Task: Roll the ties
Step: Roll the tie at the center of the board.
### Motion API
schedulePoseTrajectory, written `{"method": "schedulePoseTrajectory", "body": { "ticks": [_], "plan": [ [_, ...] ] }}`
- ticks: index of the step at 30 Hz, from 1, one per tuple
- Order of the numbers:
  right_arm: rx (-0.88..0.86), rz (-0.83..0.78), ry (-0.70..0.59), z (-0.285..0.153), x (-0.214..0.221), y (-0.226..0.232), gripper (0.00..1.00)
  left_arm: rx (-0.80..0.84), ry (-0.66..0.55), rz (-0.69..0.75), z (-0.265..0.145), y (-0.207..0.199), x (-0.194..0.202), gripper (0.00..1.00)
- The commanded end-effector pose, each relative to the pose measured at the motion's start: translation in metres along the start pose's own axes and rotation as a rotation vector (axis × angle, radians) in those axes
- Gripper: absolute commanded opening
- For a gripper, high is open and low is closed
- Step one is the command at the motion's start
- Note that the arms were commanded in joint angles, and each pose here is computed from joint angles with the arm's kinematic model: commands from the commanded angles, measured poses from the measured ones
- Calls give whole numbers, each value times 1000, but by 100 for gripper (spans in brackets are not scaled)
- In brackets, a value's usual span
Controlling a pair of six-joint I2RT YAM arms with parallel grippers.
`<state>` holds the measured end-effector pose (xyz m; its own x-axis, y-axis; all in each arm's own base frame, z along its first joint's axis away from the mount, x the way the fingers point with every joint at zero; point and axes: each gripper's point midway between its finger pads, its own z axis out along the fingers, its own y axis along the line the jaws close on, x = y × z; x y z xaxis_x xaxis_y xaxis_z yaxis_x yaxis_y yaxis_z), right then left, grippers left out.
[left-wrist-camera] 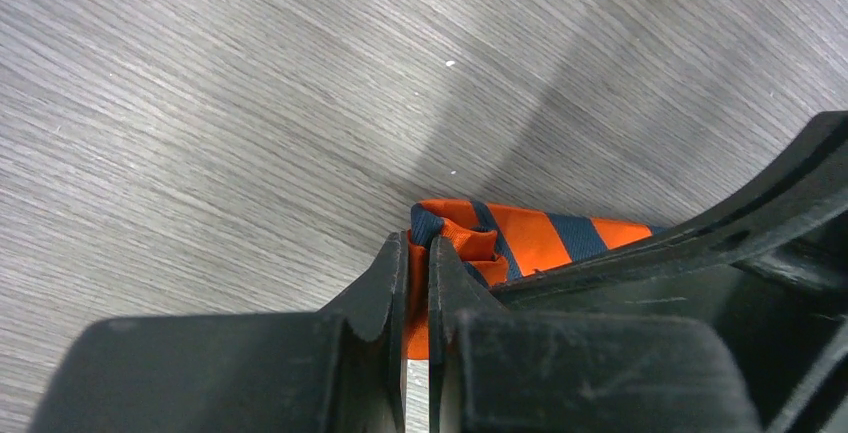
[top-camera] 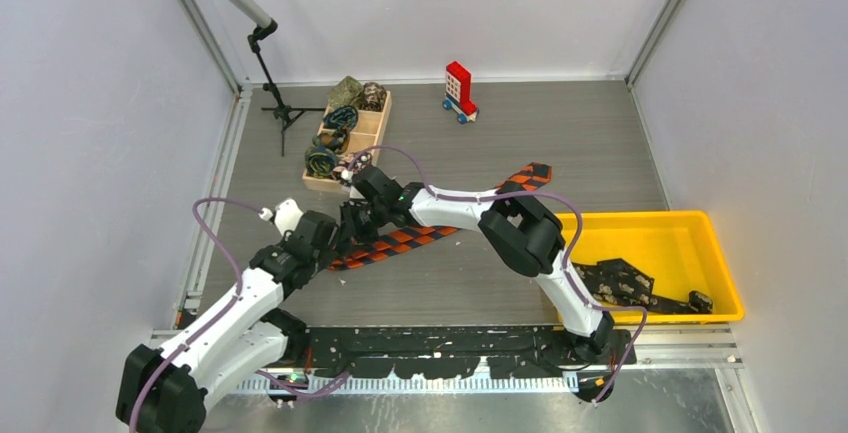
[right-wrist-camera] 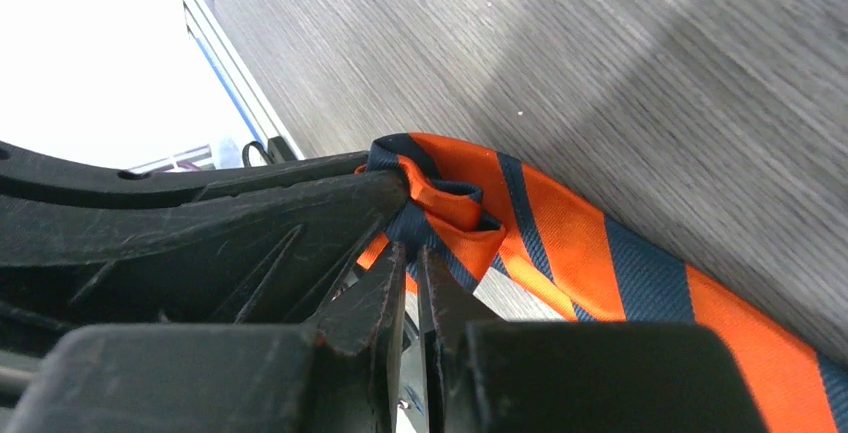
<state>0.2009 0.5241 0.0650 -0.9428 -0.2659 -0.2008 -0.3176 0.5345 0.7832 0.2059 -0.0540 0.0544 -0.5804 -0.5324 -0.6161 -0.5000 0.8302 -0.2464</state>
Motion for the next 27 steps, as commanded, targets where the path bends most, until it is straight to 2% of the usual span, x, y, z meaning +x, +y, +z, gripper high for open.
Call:
{"method": "schedulePoseTrajectory", "body": {
  "ticks": [1,27],
  "plan": [
    [-5,-19,-19,3,-9,4,15,31,-18,10,-8,-15,-15,0],
    [16,2,-6,8,-2,-12,15,24,97,128,1,-52,-3,0]
  ]
}}
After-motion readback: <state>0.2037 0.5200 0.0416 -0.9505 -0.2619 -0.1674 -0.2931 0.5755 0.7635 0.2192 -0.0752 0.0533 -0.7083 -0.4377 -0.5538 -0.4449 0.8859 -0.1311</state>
